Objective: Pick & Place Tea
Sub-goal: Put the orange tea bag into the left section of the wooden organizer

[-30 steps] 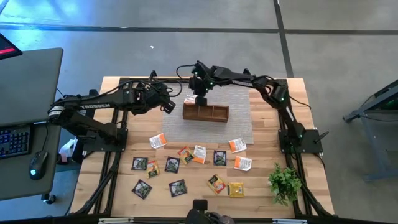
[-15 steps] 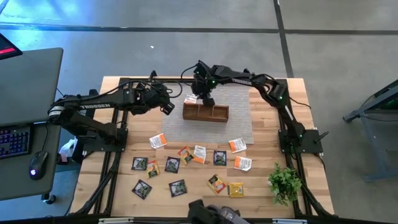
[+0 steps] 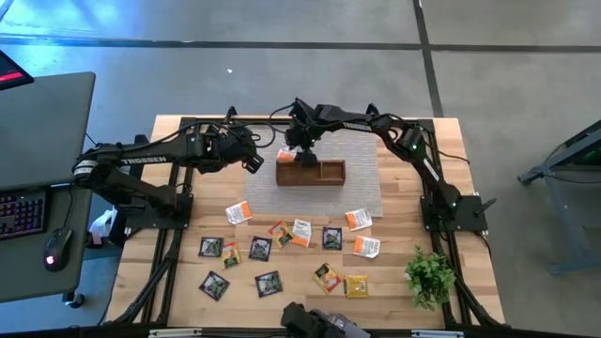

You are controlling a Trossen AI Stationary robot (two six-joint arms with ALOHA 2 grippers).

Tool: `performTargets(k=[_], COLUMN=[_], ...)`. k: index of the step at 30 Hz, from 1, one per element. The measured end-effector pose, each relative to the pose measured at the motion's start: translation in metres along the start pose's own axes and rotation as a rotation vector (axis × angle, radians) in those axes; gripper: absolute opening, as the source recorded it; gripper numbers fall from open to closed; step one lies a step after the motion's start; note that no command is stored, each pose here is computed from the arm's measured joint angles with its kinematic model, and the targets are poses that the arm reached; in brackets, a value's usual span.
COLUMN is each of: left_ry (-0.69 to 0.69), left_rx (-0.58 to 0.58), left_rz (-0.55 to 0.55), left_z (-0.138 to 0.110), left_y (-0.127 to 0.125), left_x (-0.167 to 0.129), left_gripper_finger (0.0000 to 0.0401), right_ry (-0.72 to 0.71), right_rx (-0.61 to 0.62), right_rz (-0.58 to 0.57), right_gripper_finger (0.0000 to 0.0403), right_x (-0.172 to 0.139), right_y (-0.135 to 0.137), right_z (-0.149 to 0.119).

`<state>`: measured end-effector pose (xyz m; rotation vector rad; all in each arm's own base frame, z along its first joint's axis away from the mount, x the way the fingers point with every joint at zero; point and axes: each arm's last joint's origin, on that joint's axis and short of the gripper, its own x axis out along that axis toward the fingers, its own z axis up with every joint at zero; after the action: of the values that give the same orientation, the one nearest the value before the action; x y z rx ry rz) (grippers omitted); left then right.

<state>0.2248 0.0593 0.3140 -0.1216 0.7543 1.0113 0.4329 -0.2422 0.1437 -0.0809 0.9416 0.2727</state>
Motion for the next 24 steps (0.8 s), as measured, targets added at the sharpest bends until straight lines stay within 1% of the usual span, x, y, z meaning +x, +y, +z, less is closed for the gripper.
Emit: performTargets(k=[2,4,6,8,10,11,18,21,24], left_ry=[0.000,0.000,0.000,0.000,0.000,0.000,0.002,0.001,0.001], left_rx=[0.000,0.000,0.000,0.000,-0.001,-0.001,0.000,0.000,-0.001], left_rz=[0.000,0.000,0.000,-0.001,-0.001,0.000,-0.001,-0.001,-0.001], left_z=[0.000,0.000,0.000,0.000,0.000,0.000,0.000,0.000,0.000], left_y=[0.000,0.000,0.000,0.000,0.000,0.000,0.000,0.000,0.000], left_x=[0.000,0.000,0.000,0.000,0.000,0.000,0.000,0.000,0.000], left_gripper_finger=[0.0041,0.0041,0.0041,0.0041,0.0041,0.0041,0.0041,0.0041,0.0041], right_ry=[0.018,0.034,0.034,0.036,0.012,-0.001,0.028,0.021,0.016], right_rx=[-0.019,-0.051,-0.069,-0.070,0.045,0.069,0.078,0.070,0.069], right_rz=[-0.008,-0.023,-0.059,-0.079,-0.095,-0.094,-0.126,-0.138,-0.137], right_gripper_finger=[0.0223,0.0201,0.0165,0.0120,0.0081,0.0074,0.0068,0.0078,0.0101], right_x=[0.003,0.003,0.002,0.002,0.001,0.000,-0.003,-0.011,-0.020], right_y=[-0.001,-0.001,-0.003,-0.004,-0.007,-0.008,-0.006,-0.003,-0.001], right_z=[-0.003,-0.003,-0.001,0.000,0.000,0.000,0.003,0.008,0.012])
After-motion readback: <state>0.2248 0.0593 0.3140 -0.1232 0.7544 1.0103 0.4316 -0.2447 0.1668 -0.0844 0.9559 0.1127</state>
